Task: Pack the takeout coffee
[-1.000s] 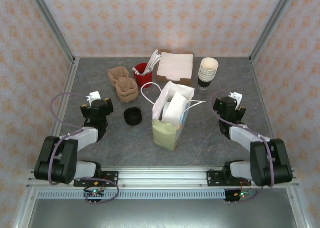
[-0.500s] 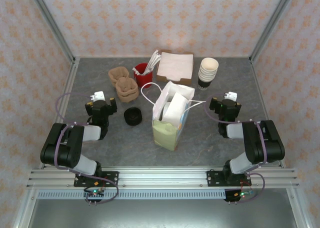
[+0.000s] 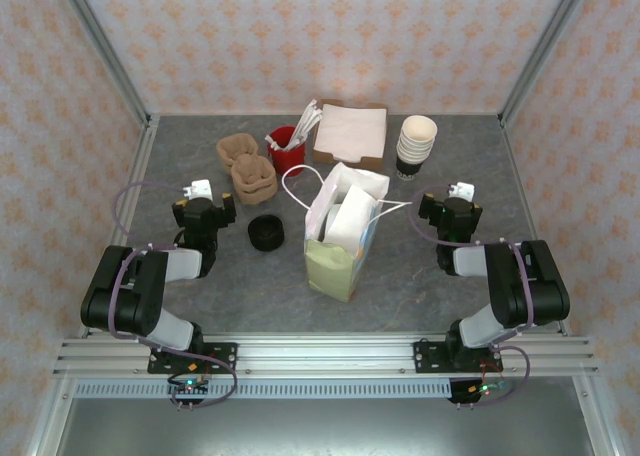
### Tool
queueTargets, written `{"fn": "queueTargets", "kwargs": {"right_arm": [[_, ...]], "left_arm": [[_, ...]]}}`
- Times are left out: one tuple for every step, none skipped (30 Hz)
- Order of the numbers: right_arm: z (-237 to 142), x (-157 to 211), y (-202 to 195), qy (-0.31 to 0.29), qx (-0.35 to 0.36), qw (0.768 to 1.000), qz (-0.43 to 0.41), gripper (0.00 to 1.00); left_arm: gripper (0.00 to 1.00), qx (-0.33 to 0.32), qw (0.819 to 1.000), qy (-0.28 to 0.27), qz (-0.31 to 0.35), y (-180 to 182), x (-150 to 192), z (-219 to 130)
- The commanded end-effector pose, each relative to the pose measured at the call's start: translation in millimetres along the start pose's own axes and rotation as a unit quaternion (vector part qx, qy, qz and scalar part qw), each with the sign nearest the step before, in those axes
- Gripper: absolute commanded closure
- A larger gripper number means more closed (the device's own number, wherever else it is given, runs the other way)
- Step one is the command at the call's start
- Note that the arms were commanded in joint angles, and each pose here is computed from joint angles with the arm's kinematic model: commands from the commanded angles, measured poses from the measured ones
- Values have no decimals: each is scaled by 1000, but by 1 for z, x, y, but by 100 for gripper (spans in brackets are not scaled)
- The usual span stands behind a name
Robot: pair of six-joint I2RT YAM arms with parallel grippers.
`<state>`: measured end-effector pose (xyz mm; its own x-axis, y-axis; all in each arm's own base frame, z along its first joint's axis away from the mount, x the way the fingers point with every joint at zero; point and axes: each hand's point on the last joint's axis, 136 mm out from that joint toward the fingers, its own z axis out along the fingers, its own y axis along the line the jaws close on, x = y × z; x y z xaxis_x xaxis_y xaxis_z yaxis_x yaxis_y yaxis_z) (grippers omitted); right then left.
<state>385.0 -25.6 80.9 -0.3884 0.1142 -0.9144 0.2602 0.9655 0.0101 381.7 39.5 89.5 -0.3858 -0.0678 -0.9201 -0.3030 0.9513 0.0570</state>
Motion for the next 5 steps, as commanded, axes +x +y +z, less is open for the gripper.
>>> {"fn": "queueTargets", "kwargs": {"right_arm": [[2,-11,3,-14,-6,1000,12,1],[2,-11,3,-15,-6,1000,12,1],[2,-11,2,-14,-6,1000,12,1],[2,-11,3,-14,-6,1000,12,1],[2,-11,2,-14,-6,1000,12,1]], "left_arm": [[0,6,1000,-10,8,-6,-9,2],[0,6,1000,-10,9,-5,-9,2],[0,6,1000,-10,9,-6,-9,2],[0,6,1000,-10,9,-6,-9,2],[0,6,1000,-10,8,-5,-9,2]]}}
